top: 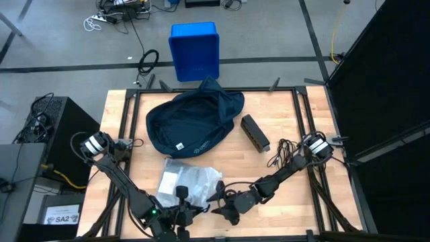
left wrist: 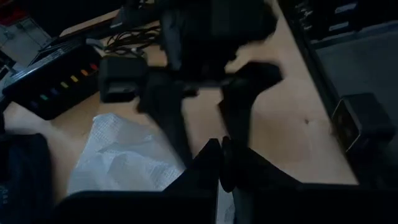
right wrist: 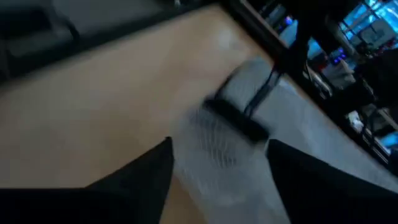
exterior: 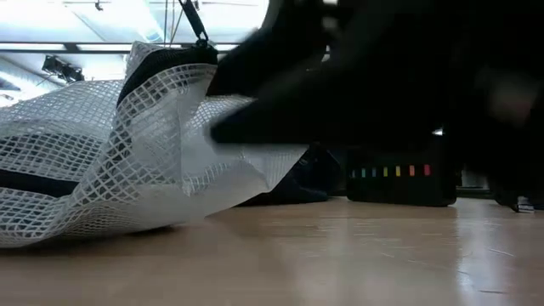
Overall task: Unpack backpack
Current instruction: Open the white white mesh envelope
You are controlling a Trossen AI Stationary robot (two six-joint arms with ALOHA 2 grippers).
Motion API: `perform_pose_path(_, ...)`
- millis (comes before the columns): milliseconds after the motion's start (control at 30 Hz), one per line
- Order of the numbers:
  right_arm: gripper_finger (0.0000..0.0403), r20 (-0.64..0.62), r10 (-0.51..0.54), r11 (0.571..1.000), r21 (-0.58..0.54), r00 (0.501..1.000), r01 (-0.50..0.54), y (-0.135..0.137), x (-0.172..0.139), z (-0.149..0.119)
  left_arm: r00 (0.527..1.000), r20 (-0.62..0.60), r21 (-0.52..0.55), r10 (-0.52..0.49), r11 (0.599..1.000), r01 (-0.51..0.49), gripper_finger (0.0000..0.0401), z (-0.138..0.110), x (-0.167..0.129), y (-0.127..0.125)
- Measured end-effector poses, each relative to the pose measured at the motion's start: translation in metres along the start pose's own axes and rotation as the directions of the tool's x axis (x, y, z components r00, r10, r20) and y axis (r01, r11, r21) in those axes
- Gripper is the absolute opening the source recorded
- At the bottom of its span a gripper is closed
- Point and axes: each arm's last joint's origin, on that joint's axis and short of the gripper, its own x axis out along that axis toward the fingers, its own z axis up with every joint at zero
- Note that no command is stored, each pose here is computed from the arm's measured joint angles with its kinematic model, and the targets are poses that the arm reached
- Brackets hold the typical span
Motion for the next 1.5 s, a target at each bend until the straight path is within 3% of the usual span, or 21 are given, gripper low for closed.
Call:
perform_pose_path(233, 0.0309, -0.009, -0.199, 0.970, -0.147, 0.980, 0.195, 0.004, -0.009, 0.014, 1.000, -0.004, -0.002, -0.012, 1.000, 0.012, 0.0000, -0.001, 0.002, -0.002)
perform_pose_path(467, 0.0305, -0.021, -0.142, 0.976, -0.171, 0.990, 0.136, 0.006, -0.008, 0.011, 0.999, -0.020, -0.001, -0.034, 0.999, 0.034, 0.0000, -0.004, 0.007, -0.004)
perform_pose_path(933, 0.0297, 0.038, -0.024, 0.999, -0.026, 0.999, 0.025, -0.003, -0.001, 0.005, 0.995, 0.042, 0.033, -0.086, 0.996, 0.085, 0.0000, 0.016, 0.039, 0.014)
perform_pose_path(1267, 0.0240, -0.065, -0.003, 0.998, 0.064, 0.998, 0.007, -0.012, 0.005, -0.011, 0.991, 0.083, 0.026, -0.103, 0.995, 0.101, 0.0000, 0.023, 0.050, 0.021)
perform_pose_path(1500, 0.0127, -0.175, -0.017, 0.990, 0.132, 0.984, 0.041, -0.016, 0.007, -0.023, 0.986, 0.104, 0.041, -0.131, 0.991, 0.128, 0.0000, 0.023, 0.043, 0.013)
